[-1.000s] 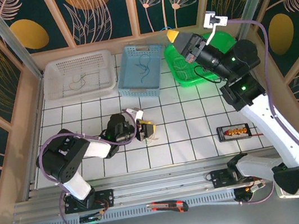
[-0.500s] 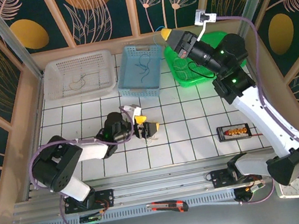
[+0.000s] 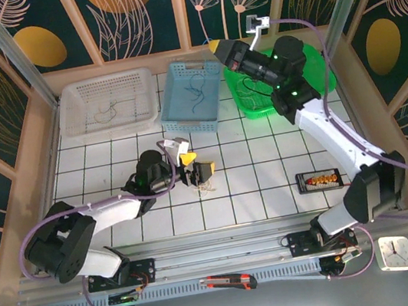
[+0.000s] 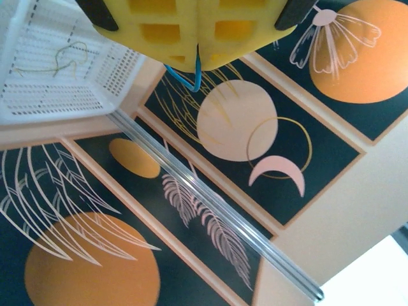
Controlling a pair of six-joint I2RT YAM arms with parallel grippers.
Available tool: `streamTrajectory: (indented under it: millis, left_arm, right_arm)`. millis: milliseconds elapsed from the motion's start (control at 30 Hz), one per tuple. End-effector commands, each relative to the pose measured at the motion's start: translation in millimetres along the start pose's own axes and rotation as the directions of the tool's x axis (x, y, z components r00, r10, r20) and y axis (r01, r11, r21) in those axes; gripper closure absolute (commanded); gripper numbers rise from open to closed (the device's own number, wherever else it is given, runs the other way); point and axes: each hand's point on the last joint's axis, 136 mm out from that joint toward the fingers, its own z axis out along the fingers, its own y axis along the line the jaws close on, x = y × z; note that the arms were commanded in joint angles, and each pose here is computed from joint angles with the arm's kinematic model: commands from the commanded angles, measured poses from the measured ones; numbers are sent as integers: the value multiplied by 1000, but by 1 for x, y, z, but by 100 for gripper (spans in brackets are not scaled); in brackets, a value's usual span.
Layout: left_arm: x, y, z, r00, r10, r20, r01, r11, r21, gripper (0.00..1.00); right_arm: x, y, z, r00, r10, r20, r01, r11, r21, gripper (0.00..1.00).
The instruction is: Untangle the cables
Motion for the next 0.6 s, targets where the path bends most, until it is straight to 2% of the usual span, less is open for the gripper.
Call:
streamTrajectory:
  millis: [0, 200, 433, 567]
  left_arm:
    - [-11, -6, -5, 1000, 5, 28, -5, 1000, -4, 1]
    - [-26, -8, -22, 993, -31, 112, 36, 999, -40, 1]
    - [-63, 1, -56, 964, -16, 264, 69, 979, -190, 1]
    - [-84, 2, -71, 942, -15, 336, 98, 968, -230, 1]
  right_arm:
    - [-14, 12, 9, 999, -38, 18, 40, 996, -75, 100]
    - [-1, -22, 31, 1000, 6, -30, -8, 998, -62, 100]
    - [9, -52, 50, 997, 48, -54, -51, 997, -56, 100]
    - [17, -72, 61, 996, 59, -62, -62, 997, -42, 100]
